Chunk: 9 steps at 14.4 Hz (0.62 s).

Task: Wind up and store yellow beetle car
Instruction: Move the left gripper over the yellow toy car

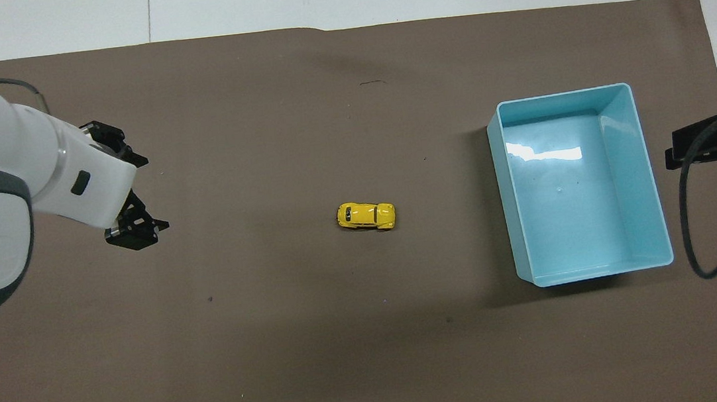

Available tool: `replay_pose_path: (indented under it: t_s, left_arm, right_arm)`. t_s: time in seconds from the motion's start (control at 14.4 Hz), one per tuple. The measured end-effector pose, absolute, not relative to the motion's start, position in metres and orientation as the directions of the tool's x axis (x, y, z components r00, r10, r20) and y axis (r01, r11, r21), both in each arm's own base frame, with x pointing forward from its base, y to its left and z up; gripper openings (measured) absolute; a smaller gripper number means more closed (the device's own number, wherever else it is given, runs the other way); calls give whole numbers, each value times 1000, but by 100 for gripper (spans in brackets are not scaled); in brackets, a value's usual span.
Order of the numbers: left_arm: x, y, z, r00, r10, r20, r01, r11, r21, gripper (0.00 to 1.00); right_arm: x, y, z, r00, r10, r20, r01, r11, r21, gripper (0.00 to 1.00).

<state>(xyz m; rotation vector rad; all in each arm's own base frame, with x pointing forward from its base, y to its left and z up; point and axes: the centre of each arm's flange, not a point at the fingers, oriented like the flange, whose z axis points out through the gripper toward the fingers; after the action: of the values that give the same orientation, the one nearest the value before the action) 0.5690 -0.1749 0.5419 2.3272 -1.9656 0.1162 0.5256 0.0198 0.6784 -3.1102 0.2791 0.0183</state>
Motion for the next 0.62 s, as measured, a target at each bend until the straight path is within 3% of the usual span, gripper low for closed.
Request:
replay_pose_path:
  t_s: [0.62]
  left_arm:
    - [573, -315, 424, -49, -993, 109, -998, 46, -31, 100]
  right_arm:
    - [526, 20, 678, 984, -178, -13, -178, -984, -18, 100]
